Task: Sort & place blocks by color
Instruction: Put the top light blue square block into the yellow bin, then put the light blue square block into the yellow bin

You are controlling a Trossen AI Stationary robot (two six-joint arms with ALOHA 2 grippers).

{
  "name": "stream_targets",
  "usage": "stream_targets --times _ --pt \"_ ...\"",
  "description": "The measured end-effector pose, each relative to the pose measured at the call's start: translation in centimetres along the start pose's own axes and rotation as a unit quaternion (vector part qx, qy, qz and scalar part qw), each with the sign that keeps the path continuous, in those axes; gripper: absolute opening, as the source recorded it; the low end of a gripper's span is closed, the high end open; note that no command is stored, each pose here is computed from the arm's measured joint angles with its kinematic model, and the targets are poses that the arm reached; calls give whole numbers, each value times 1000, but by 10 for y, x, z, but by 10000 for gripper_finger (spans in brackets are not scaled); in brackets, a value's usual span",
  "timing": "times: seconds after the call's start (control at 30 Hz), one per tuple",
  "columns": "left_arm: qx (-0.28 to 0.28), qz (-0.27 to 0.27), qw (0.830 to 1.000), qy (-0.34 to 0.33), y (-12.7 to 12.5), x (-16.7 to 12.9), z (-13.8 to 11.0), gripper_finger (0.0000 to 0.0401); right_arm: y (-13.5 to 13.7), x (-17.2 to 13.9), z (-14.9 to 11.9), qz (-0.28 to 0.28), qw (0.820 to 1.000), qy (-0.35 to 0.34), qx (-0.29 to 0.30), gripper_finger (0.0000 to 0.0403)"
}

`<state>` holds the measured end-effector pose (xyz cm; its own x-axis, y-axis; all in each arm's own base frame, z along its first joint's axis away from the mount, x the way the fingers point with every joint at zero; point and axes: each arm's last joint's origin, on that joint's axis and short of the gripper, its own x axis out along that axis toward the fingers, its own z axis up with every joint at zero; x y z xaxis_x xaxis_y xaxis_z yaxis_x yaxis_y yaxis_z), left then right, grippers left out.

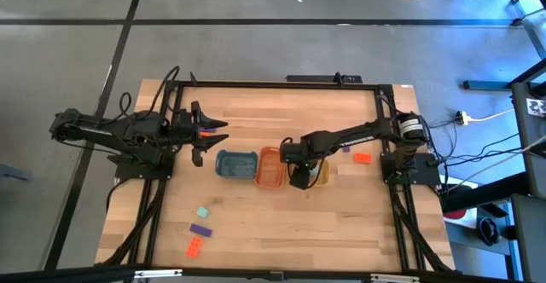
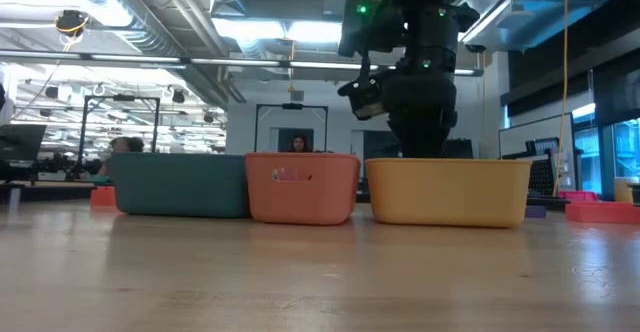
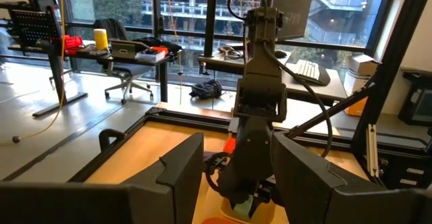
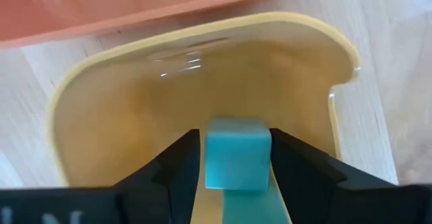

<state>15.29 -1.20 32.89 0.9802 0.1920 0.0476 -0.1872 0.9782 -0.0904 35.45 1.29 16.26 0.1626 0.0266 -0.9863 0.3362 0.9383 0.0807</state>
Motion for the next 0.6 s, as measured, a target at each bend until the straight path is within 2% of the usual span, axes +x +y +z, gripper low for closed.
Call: stream_targets --times 0.23,0.37,0.5,0.6 --pt "0 0 1000 0 0 0 0 165 1 -31 2 7 1000 -3 -13 180" --pt "0 0 1000 0 0 0 0 165 1 -59 -6 -1 999 -31 -31 180" --pt "0 -4 1000 1 0 0 0 165 2 -88 -27 -17 995 -91 -40 180" --pt "0 -6 1000 1 0 0 0 165 2 -104 -48 5 987 -157 -11 180"
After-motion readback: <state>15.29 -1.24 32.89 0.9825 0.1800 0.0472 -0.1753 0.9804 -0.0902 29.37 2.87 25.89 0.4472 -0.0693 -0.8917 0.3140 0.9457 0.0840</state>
